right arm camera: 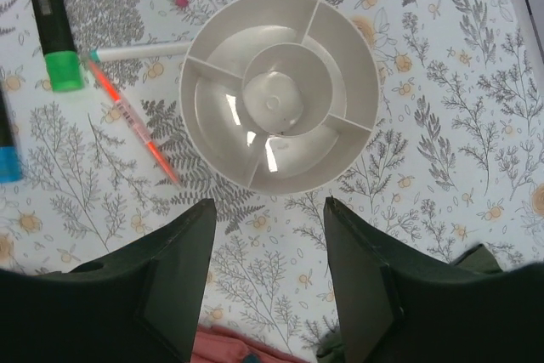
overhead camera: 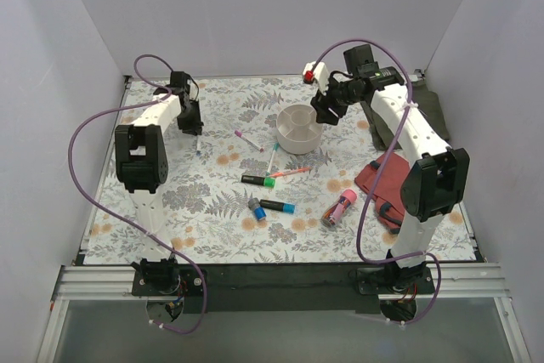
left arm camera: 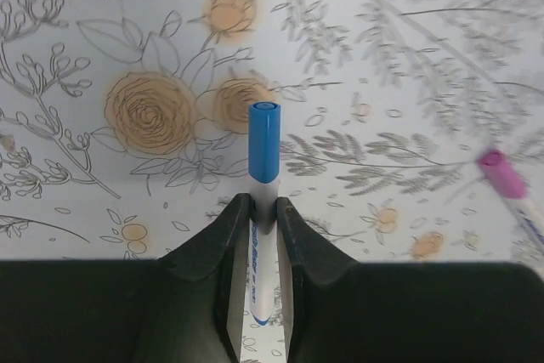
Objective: Sort the stationery into containers
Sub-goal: Pick up the pen from the center of the board, then place the pen in the storage box.
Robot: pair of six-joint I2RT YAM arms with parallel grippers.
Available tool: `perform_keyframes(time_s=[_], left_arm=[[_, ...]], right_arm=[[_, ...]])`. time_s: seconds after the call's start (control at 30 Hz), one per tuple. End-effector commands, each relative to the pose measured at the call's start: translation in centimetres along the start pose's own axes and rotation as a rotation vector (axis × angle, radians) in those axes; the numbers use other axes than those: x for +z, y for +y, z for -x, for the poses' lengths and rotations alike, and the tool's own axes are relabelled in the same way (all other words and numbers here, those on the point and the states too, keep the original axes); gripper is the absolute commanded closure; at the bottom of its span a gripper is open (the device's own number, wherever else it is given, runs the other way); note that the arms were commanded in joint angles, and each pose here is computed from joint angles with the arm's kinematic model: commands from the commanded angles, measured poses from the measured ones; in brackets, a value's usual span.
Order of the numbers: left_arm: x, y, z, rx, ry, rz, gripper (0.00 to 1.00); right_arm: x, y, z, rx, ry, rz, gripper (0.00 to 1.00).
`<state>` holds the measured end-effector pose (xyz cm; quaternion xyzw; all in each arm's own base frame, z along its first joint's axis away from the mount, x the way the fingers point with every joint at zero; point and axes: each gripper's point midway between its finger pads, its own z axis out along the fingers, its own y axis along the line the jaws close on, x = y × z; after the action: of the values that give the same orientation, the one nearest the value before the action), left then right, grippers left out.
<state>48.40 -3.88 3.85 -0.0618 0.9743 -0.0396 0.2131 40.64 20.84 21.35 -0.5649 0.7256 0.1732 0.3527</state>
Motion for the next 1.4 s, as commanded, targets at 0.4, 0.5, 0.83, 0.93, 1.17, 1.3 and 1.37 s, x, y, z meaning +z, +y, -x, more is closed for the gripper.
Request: perform_keyframes(time_s=[0.4,0.5,0.83,0.93,1.17,1.3,1.37], left_arm=[[-20.4,-20.3,5.5,0.655,-0.891,-0.722,1.0],[-21.1,-22.3,5.9,0.672,-0.977,-0.792,1.0],[-20.8,-26.0,7.1,0.695,-1.116,-0.921,1.0],[-19.0,-27.6,6.6,0.684,-1.087,-0.943,1.0],[-18.0,-30.5,5.3,0.645,-1.04,-0.998,1.0],[-17.4,-31.2,4.8,0.633,-1.022,-1.012,1.0],[-16.8,-31.3,4.6,0.629,-1.011,-1.012,1.0]], right_arm=[[-6.1,-10.1,-2.2,0.581,-0.265,-0.345,0.37],[-6.0,-10.6,-3.0,0.627,-0.268,-0.343,0.37],[-5.5,-10.5,-4.6,0.658,-0.243,-0.346,0.37],[-5.3,-10.3,-5.2,0.665,-0.234,-0.344,0.37],[-5.2,-10.0,-5.7,0.671,-0.225,-0.34,0.37],[-5.3,-10.1,-6.0,0.673,-0.224,-0.344,0.37],[-5.2,-9.9,-6.1,0.674,-0.22,-0.342,0.37]])
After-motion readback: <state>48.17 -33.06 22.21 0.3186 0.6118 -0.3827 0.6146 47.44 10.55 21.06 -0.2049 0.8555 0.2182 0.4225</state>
